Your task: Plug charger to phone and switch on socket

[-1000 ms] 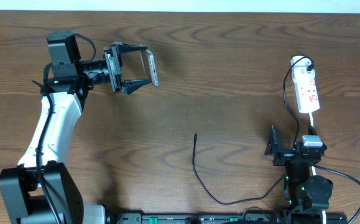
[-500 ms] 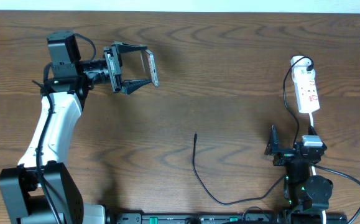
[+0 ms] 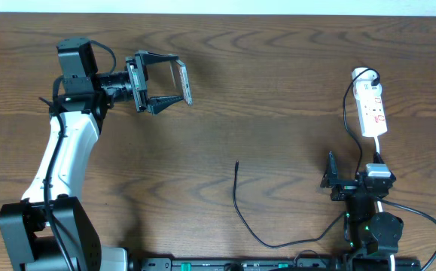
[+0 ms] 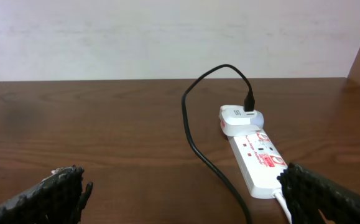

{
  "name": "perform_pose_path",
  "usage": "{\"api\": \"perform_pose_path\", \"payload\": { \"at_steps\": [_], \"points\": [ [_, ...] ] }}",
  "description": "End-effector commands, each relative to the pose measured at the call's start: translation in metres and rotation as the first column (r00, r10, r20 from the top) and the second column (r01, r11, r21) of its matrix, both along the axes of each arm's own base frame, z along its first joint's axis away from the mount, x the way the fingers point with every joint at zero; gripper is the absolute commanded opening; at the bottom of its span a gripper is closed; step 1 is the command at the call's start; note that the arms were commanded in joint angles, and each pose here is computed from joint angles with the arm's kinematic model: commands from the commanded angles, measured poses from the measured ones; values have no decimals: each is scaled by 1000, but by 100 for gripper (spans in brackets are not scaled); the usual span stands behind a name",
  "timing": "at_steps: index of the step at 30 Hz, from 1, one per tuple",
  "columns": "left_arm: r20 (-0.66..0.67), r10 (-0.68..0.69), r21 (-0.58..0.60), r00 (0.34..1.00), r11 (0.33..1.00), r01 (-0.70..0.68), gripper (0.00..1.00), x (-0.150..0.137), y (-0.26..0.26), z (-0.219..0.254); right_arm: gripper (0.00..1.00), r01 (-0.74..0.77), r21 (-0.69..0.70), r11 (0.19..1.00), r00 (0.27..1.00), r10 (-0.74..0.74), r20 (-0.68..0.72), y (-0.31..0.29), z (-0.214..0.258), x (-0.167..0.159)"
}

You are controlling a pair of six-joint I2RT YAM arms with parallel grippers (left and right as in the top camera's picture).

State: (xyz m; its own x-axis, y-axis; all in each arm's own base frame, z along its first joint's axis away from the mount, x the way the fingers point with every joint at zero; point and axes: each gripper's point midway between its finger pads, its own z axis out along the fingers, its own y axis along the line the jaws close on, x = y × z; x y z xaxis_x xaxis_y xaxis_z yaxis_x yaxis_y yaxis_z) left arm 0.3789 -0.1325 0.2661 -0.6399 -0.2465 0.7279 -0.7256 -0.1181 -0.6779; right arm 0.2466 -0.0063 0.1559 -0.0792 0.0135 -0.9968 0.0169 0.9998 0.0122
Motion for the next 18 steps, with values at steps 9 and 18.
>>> {"api": "perform_pose_path", "payload": {
  "at_steps": [9,18],
  "points": [
    [41,-21,-11,999,1000,21,7,-6,0,14,99,-7,-15,1000,1000,7,-8,2,-2,0],
    [41,-19,-10,999,1000,19,8,-6,0,13,99,-7,-15,1000,1000,7,-8,2,-2,0]
  ]
}}
